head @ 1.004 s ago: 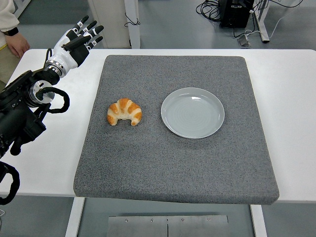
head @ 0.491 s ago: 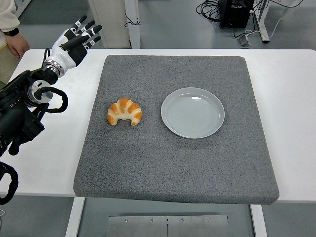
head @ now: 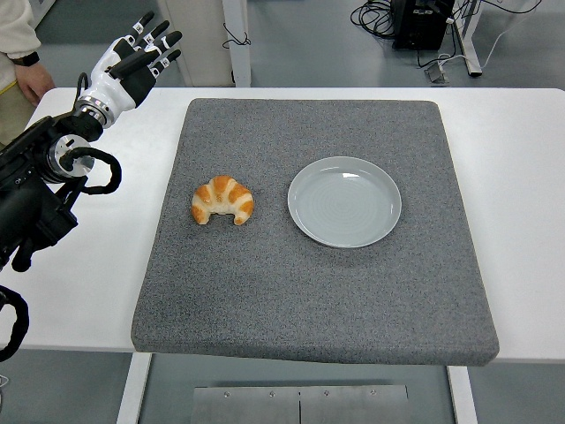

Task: Place the bread on the plate

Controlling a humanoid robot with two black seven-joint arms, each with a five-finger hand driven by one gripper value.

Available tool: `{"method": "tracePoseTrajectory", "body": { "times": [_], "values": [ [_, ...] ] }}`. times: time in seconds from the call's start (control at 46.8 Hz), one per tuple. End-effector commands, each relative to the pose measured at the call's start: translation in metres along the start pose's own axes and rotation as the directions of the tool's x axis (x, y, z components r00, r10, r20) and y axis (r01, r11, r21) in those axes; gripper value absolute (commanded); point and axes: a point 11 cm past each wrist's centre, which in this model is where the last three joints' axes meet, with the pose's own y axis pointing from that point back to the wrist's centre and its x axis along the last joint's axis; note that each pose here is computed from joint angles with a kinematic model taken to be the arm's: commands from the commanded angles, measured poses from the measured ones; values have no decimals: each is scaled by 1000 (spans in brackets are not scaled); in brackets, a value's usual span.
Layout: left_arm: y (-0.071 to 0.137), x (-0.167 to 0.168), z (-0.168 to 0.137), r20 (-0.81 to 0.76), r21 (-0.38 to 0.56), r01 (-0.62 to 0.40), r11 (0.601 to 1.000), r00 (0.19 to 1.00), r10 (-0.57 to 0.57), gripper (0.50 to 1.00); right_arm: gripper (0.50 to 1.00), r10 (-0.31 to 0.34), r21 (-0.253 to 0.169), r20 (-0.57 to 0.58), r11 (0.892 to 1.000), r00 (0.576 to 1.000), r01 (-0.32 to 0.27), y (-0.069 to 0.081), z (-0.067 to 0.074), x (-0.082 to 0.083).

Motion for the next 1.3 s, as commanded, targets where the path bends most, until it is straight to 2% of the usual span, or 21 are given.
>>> {"method": "tracePoseTrajectory", "body": {
  "times": [0.0,0.085,0.214,0.299,0.598,0.705,0.876,1.111,1.282],
  "values": [
    [4,-1,12,18,-12,31,999,999,-31,969,1000,0,0,0,1000,1000,0,0,0,0],
    [8,-11,24,34,-23,82,996,996,-81,969,1000,0,0,0,1000,1000,0,0,0,0],
    [10,-19,28,58,-27,57,998,997,-56,971,1000,0,0,0,1000,1000,0,0,0,0],
    [12,-30,31,72,-26,78,997,995,-76,971,1000,-1,0,0,1000,1000,1,0,0,0],
    [18,-37,35,259,7,96,995,961,-94,971,1000,0,0,0,1000,1000,0,0,0,0],
    [19,-35,36,344,7,73,997,936,-71,969,1000,-1,0,0,1000,1000,1,0,0,0],
    [20,-32,41,371,0,65,998,927,-60,969,1000,0,0,0,1000,1000,0,0,0,0],
    [43,-45,53,429,15,152,988,892,-143,969,1000,-1,0,0,1000,1000,1,0,0,0],
    [49,-41,46,514,43,156,987,843,-156,969,1000,0,0,0,1000,1000,0,0,0,0]
  ]
}}
